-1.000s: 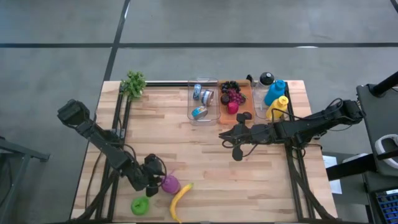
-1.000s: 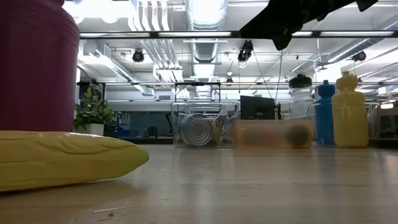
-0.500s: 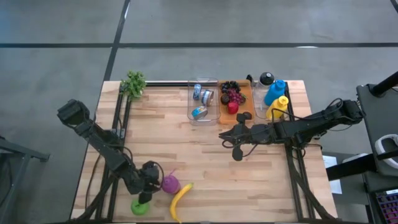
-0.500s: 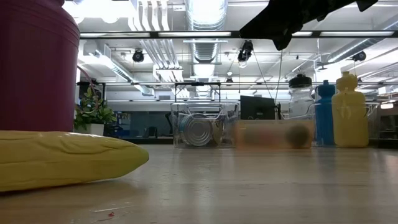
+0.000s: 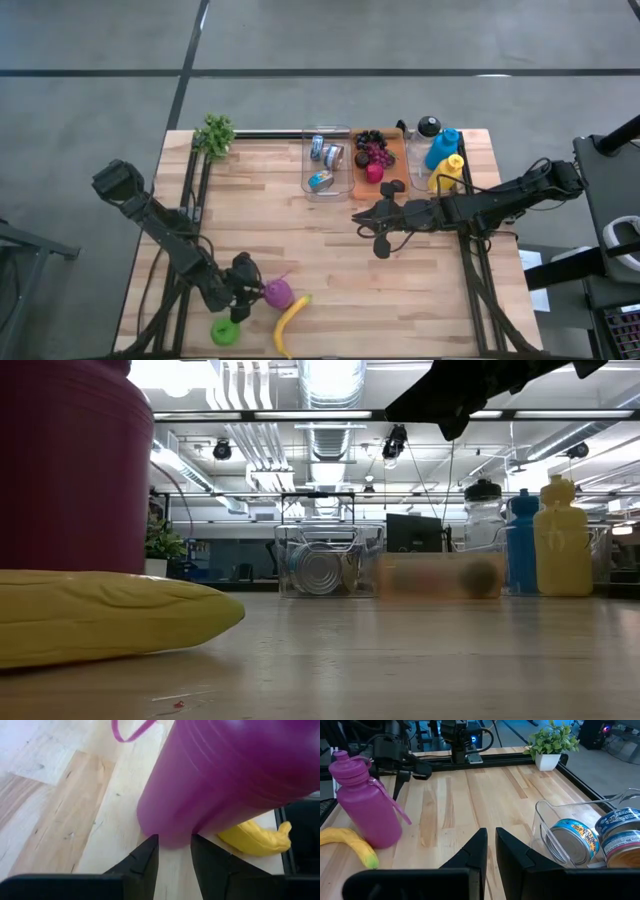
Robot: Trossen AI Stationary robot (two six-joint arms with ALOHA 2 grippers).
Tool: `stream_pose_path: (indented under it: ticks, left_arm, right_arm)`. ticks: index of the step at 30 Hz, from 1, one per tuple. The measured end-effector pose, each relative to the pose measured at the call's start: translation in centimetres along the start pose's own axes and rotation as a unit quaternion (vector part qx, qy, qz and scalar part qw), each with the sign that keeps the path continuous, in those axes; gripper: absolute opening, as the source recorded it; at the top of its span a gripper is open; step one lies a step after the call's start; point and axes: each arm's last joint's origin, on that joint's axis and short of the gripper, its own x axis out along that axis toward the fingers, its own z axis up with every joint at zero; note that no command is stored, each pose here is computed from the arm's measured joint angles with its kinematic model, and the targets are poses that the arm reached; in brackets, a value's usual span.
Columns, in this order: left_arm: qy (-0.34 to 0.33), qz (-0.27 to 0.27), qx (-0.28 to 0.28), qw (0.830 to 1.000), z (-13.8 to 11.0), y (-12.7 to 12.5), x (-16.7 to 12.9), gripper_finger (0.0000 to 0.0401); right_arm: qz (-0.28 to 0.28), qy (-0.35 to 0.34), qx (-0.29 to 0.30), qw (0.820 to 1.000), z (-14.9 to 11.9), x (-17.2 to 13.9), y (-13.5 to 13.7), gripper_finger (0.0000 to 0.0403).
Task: Pick & Place Food Item
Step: Put the violet tumbler into the right transparent bin
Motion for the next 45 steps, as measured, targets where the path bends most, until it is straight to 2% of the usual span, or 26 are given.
stream_pose_path:
  ticks: [5,17,22,30,39,45]
  left_arm:
    - [-0.02,-0.004,0.003,1.0,0.1,-0.2,0.4,0.0118]
    - [-0.023,0.005,0.024,0.999,-0.7,-1.1,4.6,0.0118]
    - [-0.025,0.025,0.039,0.999,0.2,-1.2,6.3,0.0118]
    - [-0.046,0.036,0.067,0.996,2.6,-1.5,7.5,0.0118]
    - [-0.061,0.049,0.047,0.996,4.0,-0.4,8.1,0.0118]
    - [-0.076,0.029,0.05,0.995,4.5,-0.7,8.1,0.0118]
  right_arm:
    - [0.0,0.0,0.0,1.0,0.0,0.0,0.0,0.0034]
    - [0.0,0.001,-0.001,1.0,-0.1,0.0,0.0,0.0034]
    - [0.0,0.001,0.0,1.0,-0.1,0.0,0.0,0.0034]
    - [0.0,0.001,0.001,1.0,-0.1,0.0,0.0,0.0034]
    - [0.0,0.004,-0.001,1.0,-0.1,0.0,0.0,0.0034]
    - [0.014,0.007,-0.001,1.0,-0.1,0.0,0.1,0.0034]
